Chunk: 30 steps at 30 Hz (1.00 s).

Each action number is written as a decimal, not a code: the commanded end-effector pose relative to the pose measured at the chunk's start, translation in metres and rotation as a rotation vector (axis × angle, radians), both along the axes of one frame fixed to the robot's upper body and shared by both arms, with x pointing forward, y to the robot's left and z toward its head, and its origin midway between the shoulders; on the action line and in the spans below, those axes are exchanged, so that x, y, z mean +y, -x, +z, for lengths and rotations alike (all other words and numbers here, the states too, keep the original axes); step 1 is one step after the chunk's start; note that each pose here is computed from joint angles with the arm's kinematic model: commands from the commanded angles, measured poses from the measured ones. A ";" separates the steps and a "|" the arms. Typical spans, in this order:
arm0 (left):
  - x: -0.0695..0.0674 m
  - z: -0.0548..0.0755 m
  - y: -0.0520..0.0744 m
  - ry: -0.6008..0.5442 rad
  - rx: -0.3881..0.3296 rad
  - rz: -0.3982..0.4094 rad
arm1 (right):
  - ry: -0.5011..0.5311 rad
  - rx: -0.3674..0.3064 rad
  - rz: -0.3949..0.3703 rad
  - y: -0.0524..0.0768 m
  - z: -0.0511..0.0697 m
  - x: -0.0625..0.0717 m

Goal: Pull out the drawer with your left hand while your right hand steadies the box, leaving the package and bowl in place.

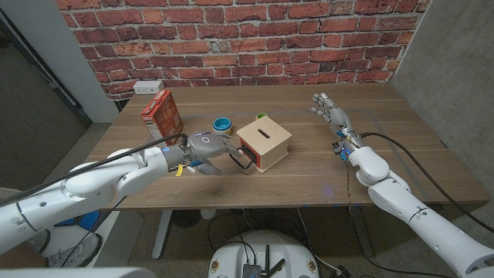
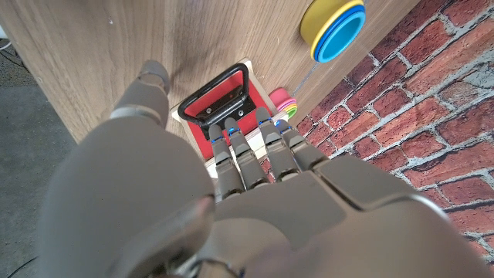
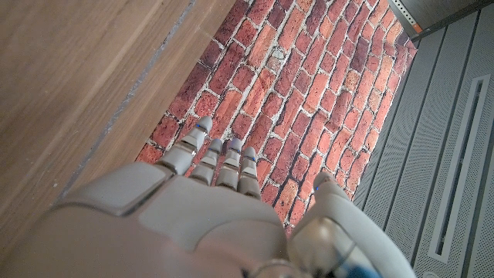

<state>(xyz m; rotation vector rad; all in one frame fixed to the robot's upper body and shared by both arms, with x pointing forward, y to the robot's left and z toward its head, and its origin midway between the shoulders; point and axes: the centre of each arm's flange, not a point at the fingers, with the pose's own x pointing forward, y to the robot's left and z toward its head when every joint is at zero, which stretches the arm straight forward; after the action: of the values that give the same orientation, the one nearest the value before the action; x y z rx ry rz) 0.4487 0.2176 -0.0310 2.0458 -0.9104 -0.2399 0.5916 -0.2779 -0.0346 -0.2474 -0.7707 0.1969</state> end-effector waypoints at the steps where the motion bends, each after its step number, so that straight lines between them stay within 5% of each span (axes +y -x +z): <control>1: -0.010 -0.017 -0.010 0.010 -0.001 -0.002 | 0.001 -0.002 0.008 -0.001 0.000 -0.001; 13: -0.017 -0.033 -0.018 0.032 -0.002 -0.003 | -0.003 -0.001 0.013 -0.001 -0.002 -0.002; 30: -0.023 -0.036 -0.027 0.025 -0.005 0.020 | 0.001 -0.004 0.020 -0.004 0.000 -0.002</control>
<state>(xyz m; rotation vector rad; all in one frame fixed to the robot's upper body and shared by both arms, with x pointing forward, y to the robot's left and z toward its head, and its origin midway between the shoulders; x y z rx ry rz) 0.4696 0.1974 -0.0623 2.0222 -0.9166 -0.2153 0.5937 -0.2802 -0.0360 -0.2415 -0.7746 0.2098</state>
